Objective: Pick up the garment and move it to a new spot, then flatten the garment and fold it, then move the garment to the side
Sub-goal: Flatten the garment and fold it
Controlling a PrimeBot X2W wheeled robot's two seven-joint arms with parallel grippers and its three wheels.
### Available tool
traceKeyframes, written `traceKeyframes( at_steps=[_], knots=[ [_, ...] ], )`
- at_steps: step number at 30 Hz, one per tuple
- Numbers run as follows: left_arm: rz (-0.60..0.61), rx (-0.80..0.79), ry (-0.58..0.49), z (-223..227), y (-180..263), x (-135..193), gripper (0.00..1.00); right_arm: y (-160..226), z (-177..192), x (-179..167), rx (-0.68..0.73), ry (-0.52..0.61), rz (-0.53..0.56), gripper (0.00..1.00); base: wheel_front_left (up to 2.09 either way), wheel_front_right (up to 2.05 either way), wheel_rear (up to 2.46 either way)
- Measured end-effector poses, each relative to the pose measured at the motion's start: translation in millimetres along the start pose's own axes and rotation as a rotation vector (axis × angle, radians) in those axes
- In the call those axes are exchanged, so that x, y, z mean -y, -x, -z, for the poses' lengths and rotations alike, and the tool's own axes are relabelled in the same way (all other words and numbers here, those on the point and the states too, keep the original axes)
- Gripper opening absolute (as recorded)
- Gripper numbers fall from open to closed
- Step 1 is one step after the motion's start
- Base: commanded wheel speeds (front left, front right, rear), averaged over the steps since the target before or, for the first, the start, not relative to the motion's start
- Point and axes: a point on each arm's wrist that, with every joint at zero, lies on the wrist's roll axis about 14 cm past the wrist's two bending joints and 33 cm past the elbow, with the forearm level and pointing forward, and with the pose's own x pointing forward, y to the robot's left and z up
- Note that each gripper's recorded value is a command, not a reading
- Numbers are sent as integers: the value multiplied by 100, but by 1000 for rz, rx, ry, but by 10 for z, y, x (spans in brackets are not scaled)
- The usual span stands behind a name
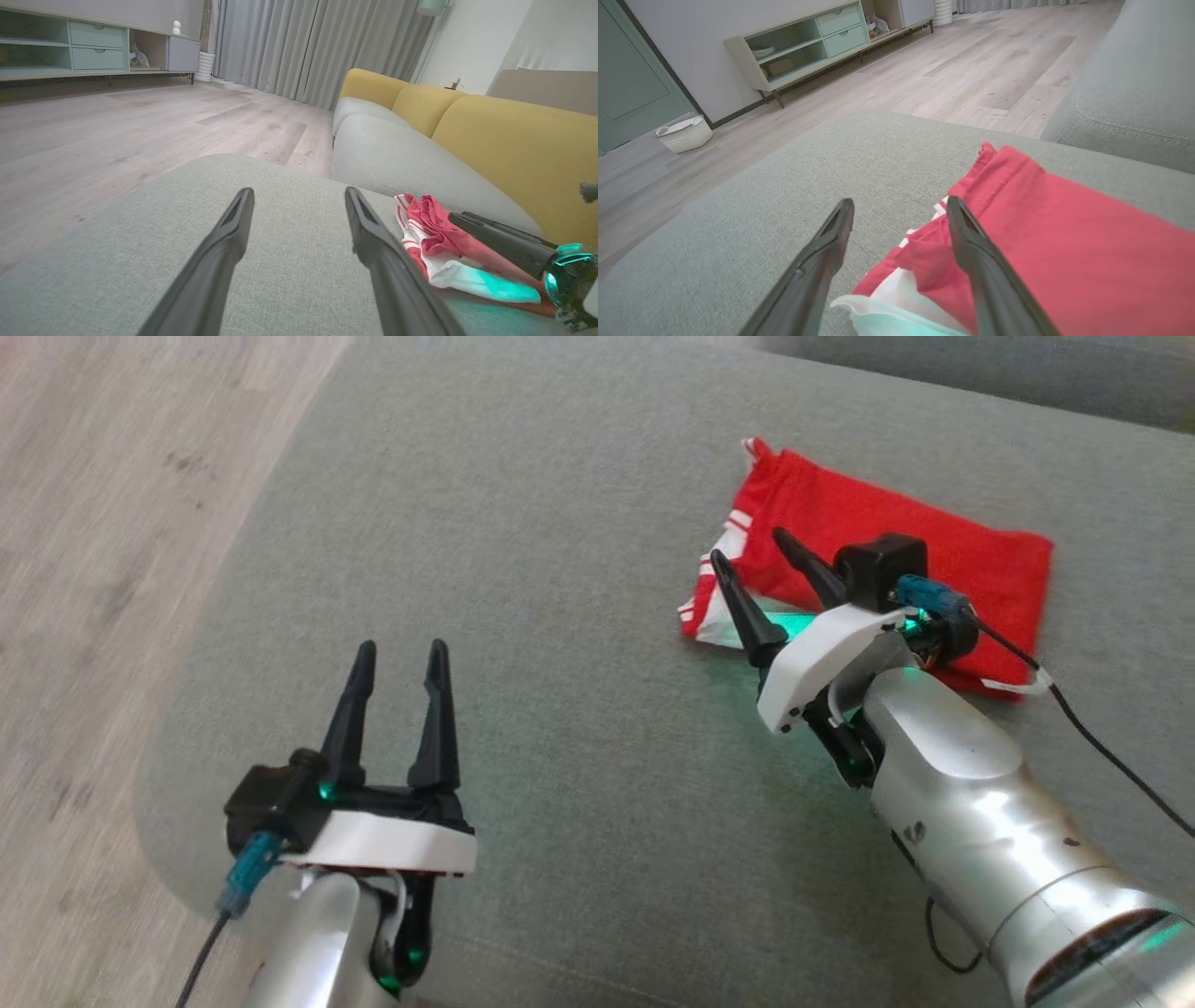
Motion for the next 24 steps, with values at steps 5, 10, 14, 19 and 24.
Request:
traceKeyframes(
  at_steps=[5,10,14,19,24],
  knots=[
    [24,29,-8,-84,-56,51,100,147,-269,174,76,-8,61,100,0,0,0],
    [66,52,-7,-146,-109,174,100,442,-722,533,216,38,185,100,0,0,0],
    [114,62,-17,-163,-138,319,100,897,-681,859,263,42,328,100,0,0,0],
    [186,46,-29,-88,-136,527,100,1558,-545,1137,311,56,497,100,0,0,0],
    [256,48,-49,-71,-202,753,100,2026,-524,1162,361,95,583,100,0,0,0]
  ],
)
